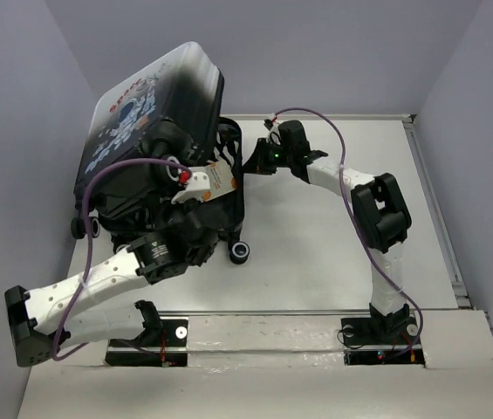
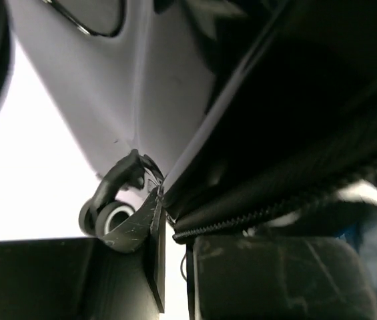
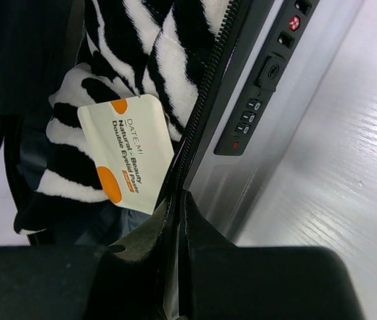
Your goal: Pack the luggage
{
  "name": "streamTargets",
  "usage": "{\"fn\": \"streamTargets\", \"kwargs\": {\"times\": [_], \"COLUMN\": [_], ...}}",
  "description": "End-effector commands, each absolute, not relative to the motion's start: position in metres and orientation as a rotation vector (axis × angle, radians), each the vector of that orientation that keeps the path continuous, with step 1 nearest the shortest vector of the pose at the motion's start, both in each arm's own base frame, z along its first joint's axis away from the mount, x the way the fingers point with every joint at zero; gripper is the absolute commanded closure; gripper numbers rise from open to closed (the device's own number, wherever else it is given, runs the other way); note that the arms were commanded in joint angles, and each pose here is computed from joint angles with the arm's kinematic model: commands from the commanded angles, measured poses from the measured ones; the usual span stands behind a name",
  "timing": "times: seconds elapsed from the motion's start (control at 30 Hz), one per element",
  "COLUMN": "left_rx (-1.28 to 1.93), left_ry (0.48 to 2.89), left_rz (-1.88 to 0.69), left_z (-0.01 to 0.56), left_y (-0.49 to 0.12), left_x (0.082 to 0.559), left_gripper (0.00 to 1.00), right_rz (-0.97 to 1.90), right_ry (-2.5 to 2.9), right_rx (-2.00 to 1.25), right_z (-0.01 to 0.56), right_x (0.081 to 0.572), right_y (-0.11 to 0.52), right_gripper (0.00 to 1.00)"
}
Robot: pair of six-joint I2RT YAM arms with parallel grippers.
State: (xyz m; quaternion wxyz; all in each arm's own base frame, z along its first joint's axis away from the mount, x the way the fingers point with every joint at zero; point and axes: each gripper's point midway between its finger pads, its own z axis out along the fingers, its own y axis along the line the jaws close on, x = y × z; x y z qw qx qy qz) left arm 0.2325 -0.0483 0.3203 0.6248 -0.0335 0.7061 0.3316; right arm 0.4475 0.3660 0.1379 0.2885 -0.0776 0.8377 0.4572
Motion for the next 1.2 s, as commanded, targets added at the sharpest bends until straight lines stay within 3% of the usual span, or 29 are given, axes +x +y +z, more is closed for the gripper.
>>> {"fn": "streamTargets", "kwargs": {"times": [0.0, 0.1, 0.13, 0.17, 0.23, 0.27, 0.37, 0.43, 0.6, 0.67, 0.7, 0.73, 0.77, 0.8, 0.9, 1.0, 1.03, 1.17], "left_rx": [-0.108, -0.069, -0.067, -0.036, -0.024, -0.016, 0.008, 0.053, -0.147, -0.268, -0.299, -0.319, -0.391, -0.428, -0.456, -0.448, -0.390, -0.462], "left_ry": [1.620, 1.642, 1.646, 1.663, 1.664, 1.663, 1.672, 1.687, 1.577, 1.564, 1.560, 1.559, 1.559, 1.554, 1.551, 1.633, 1.694, 1.725], "left_rz": [0.171, 0.121, 0.097, 0.074, 0.044, 0.005, -0.098, -0.213, -0.486, -0.459, -0.448, -0.429, -0.391, -0.378, -0.307, -0.188, -0.184, -0.059], "left_z": [0.325, 0.315, 0.318, 0.313, 0.318, 0.324, 0.336, 0.343, 0.397, 0.407, 0.411, 0.413, 0.416, 0.419, 0.420, 0.403, 0.391, 0.374], "left_y": [-0.155, -0.180, -0.186, -0.195, -0.201, -0.206, -0.211, -0.219, -0.175, -0.143, -0.132, -0.123, -0.102, -0.091, -0.066, -0.060, -0.073, -0.026], "left_x": [0.229, 0.222, 0.220, 0.217, 0.212, 0.207, 0.196, 0.190, 0.186, 0.192, 0.194, 0.197, 0.203, 0.206, 0.214, 0.230, 0.242, 0.276], "left_gripper": [0.94, 0.94, 0.94, 0.88, 0.61, 0.37, 0.18, 0.14, 0.07, 0.13, 0.16, 0.19, 0.25, 0.26, 0.26, 0.16, 0.07, 0.01], "right_rz": [1.305, 1.301, 1.296, 1.291, 1.265, 1.240, 1.205, 1.193, 1.135, 1.106, 1.092, 1.087, 1.079, 1.072, 1.042, 1.013, 0.998, 0.963], "right_ry": [2.244, 2.241, 2.233, 2.230, 2.227, 2.206, 2.198, 2.177, 2.164, 2.164, 2.139, 2.152, 2.127, 2.116, 2.110, 2.090, 2.088, 2.084], "right_rx": [-0.234, -0.232, -0.238, -0.239, -0.229, -0.210, -0.180, -0.183, -0.169, -0.157, -0.179, -0.174, -0.192, -0.199, -0.205, -0.206, -0.203, -0.214], "right_z": [0.131, 0.133, 0.136, 0.137, 0.139, 0.148, 0.153, 0.162, 0.169, 0.171, 0.181, 0.177, 0.189, 0.193, 0.195, 0.203, 0.203, 0.202], "right_x": [0.436, 0.436, 0.435, 0.434, 0.435, 0.439, 0.442, 0.444, 0.445, 0.444, 0.441, 0.440, 0.437, 0.434, 0.423, 0.415, 0.411, 0.402], "right_y": [0.390, 0.389, 0.388, 0.387, 0.379, 0.371, 0.352, 0.344, 0.320, 0.310, 0.307, 0.306, 0.304, 0.302, 0.293, 0.285, 0.281, 0.273], "right_gripper": [0.93, 0.93, 0.89, 0.87, 0.81, 0.76, 0.63, 0.55, 0.55, 0.61, 0.70, 0.70, 0.86, 0.92, 0.93, 0.93, 0.93, 0.93]}}
